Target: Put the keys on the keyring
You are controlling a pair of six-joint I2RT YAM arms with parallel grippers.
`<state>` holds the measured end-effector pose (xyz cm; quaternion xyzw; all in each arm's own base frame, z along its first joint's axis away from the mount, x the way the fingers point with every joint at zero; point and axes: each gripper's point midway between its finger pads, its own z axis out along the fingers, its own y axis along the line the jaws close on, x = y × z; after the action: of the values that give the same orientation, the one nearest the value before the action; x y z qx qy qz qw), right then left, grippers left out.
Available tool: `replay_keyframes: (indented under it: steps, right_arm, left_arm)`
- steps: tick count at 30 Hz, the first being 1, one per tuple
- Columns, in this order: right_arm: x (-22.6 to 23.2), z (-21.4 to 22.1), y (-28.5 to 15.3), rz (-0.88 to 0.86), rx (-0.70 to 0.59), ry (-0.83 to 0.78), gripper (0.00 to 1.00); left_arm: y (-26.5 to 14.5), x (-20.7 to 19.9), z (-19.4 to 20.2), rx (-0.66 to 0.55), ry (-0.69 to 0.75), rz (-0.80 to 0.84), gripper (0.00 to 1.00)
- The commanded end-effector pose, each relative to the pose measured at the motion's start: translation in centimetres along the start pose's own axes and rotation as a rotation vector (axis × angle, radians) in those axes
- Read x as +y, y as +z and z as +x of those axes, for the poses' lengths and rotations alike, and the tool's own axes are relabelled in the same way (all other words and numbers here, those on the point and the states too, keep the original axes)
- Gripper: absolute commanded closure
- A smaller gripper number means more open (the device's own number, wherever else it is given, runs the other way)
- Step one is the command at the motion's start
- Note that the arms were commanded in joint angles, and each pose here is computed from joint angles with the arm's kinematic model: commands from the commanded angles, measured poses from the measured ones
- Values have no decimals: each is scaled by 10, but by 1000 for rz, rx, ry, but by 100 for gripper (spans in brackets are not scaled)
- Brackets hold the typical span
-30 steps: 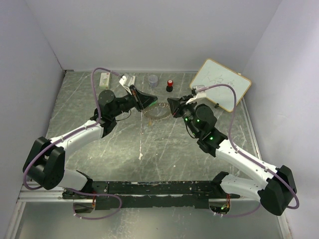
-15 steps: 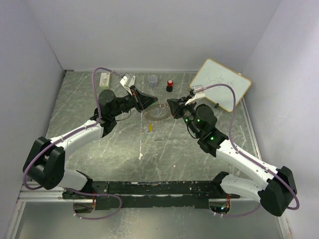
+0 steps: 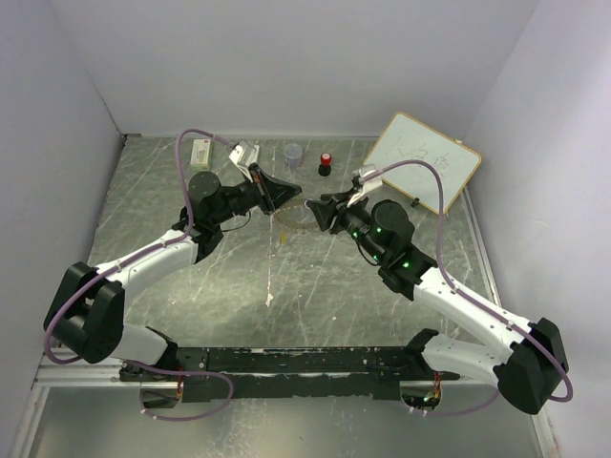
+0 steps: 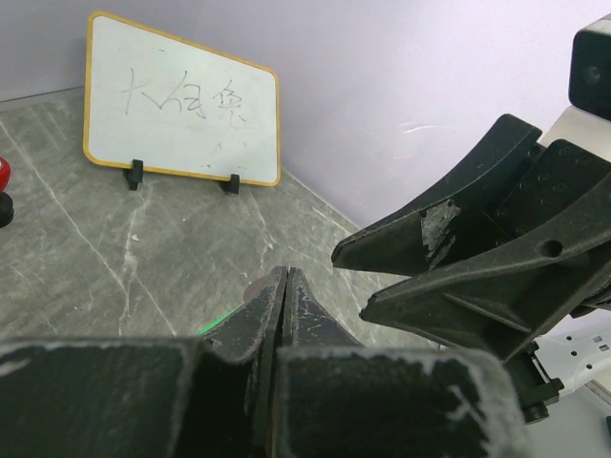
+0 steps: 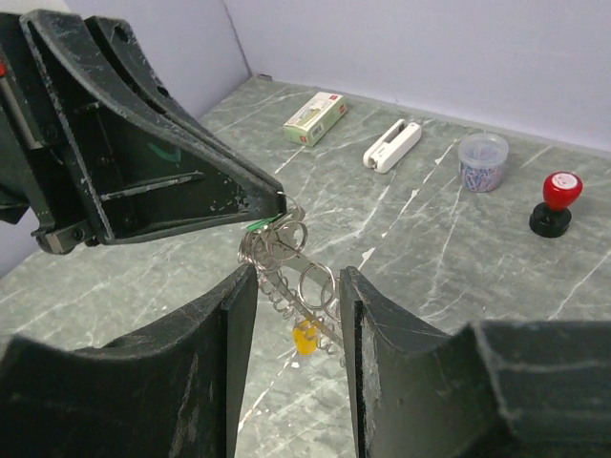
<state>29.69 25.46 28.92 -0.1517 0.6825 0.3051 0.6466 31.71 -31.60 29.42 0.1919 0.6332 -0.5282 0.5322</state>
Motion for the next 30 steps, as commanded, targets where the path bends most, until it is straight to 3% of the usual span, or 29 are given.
replay_keyframes:
  steps: [1,30]
  right_arm:
    - [6,5,-1,-60,22,-62,60]
    - [-26,-3,4,6,-4,-91,61]
  left_arm:
    - [4,-10,-27,-64,41,27,93]
    - [2,-15,-28,-56,52,45,93]
